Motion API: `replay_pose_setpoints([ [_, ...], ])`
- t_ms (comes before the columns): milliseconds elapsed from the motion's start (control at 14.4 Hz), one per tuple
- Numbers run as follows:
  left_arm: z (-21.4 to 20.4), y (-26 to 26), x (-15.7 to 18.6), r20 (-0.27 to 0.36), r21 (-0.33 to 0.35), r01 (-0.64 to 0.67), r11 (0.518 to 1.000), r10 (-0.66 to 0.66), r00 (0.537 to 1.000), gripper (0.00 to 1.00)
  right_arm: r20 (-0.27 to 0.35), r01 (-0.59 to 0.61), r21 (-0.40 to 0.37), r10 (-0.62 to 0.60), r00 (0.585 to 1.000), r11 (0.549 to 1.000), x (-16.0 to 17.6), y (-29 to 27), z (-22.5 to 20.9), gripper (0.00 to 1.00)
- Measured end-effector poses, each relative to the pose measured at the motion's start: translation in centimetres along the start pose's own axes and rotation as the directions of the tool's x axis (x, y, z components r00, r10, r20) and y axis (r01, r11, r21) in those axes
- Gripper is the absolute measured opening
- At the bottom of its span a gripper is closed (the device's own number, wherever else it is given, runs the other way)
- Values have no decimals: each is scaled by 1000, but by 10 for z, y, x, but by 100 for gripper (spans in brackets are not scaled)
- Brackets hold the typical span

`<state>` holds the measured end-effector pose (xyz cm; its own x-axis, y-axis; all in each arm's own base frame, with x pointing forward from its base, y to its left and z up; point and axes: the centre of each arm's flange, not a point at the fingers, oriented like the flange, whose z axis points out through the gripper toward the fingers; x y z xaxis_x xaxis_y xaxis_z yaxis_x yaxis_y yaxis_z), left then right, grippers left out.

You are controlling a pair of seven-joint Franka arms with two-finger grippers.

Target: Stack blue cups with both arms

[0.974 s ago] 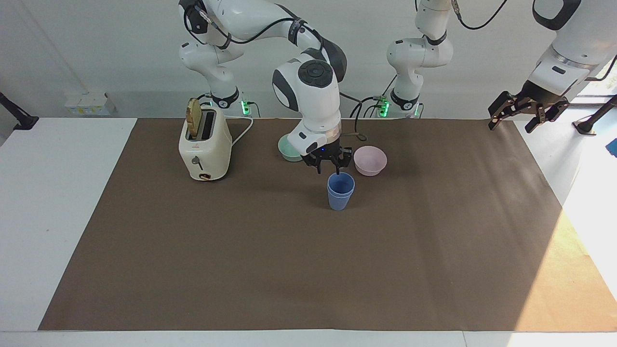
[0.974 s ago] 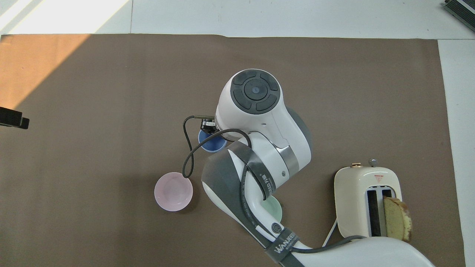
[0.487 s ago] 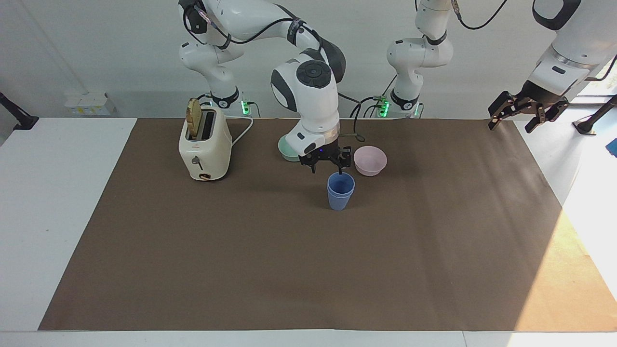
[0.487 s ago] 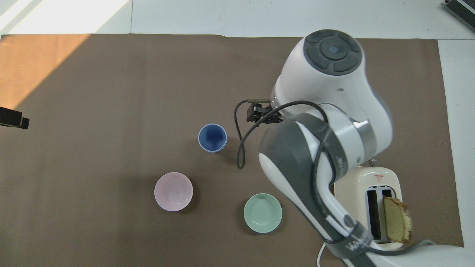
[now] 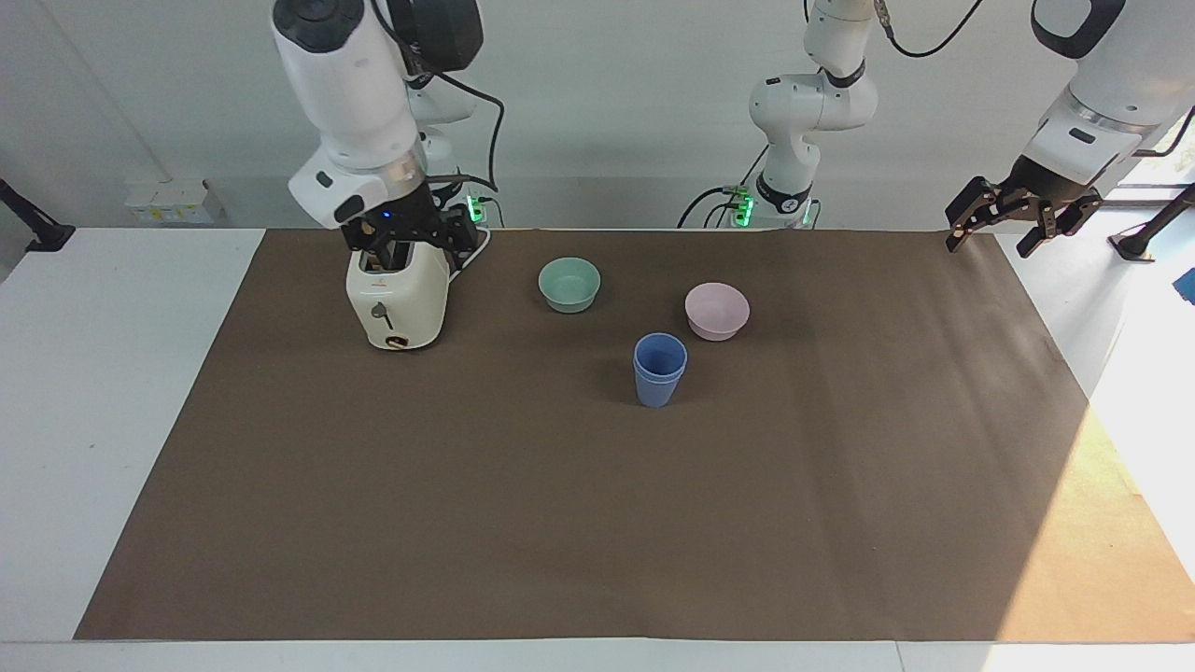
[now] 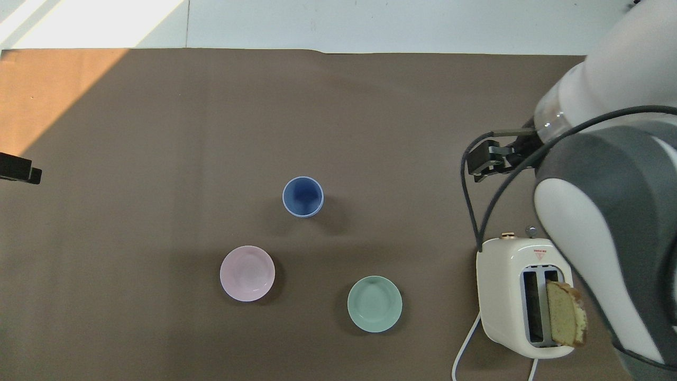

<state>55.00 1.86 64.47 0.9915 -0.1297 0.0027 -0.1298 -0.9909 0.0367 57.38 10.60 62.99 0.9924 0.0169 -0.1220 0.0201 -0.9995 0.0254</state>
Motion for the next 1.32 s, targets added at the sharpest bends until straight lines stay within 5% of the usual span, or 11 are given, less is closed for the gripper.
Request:
replay_pose_setpoints([
  [487,0,0,0,0,0,0,1000,0,1000,100,-30,58,-2,-58,998,998,-25,91,-29,100],
  [1322,0,0,0,0,0,1,1000,-1,1000,100,-51,40,-9,-40,998,999,-45,98,0,100],
])
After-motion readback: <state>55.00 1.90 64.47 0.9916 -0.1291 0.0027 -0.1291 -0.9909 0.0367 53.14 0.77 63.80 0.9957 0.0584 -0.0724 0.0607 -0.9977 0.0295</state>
